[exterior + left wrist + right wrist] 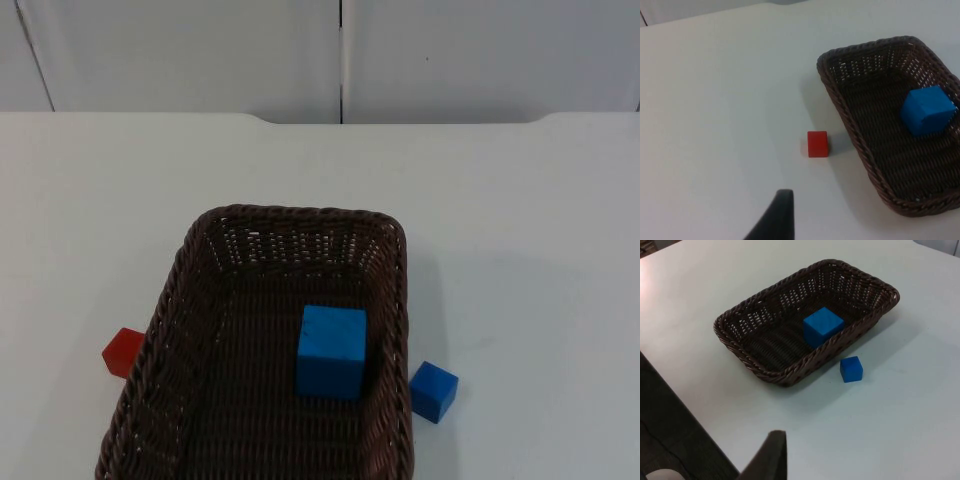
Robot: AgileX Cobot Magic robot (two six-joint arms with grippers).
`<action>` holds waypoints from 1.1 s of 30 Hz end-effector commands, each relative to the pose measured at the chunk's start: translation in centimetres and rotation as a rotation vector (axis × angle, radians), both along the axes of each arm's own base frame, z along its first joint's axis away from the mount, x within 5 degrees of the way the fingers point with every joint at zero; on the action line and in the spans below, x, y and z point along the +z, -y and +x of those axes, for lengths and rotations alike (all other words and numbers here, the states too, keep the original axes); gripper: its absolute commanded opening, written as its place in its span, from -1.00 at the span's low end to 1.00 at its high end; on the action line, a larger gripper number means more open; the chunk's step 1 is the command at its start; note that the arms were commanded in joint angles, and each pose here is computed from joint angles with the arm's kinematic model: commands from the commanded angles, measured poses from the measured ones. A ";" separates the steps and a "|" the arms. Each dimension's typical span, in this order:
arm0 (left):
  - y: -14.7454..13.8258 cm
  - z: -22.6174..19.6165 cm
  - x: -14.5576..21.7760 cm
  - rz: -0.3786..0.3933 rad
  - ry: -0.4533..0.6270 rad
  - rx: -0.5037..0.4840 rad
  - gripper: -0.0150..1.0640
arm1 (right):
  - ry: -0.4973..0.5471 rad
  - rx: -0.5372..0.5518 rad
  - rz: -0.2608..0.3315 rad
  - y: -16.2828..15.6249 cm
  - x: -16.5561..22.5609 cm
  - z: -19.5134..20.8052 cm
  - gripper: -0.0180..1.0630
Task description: Pick up the basket with the left hand and place the largest block into the basket with the right hand.
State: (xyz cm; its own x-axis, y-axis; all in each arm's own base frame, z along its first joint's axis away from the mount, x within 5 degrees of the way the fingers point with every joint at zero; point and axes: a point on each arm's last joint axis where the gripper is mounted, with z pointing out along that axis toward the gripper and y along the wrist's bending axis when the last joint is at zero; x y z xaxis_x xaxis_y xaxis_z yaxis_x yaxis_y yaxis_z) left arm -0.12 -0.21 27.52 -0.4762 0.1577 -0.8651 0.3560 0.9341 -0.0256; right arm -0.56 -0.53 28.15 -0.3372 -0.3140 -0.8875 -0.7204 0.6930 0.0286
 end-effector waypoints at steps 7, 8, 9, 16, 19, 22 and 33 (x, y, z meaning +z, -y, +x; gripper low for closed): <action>-0.1 -0.4 -0.1 -0.017 0.027 -0.004 0.98 | 0.006 0.002 -0.002 0.0 -0.1 0.0 0.99; -0.1 -0.4 -0.1 -0.017 0.027 -0.004 0.98 | 0.006 0.002 -0.002 0.0 -0.1 0.0 0.99; -0.1 -0.4 -0.1 -0.017 0.027 -0.004 0.98 | 0.006 0.002 -0.002 0.0 -0.1 0.0 0.99; -0.1 -0.4 0.0 -0.017 0.031 -0.003 0.98 | 0.006 0.002 -0.002 0.0 -0.1 0.0 0.99; -0.1 -0.4 0.0 -0.017 0.031 -0.003 0.98 | 0.008 0.002 0.000 0.0 -0.1 0.0 0.99; -0.1 -0.4 0.0 -0.017 0.031 -0.003 0.98 | 0.008 0.000 0.000 0.0 -0.1 0.0 0.99; -0.1 -0.4 0.0 -0.012 0.033 0.113 0.98 | 0.008 0.000 0.000 0.0 -0.1 0.0 0.99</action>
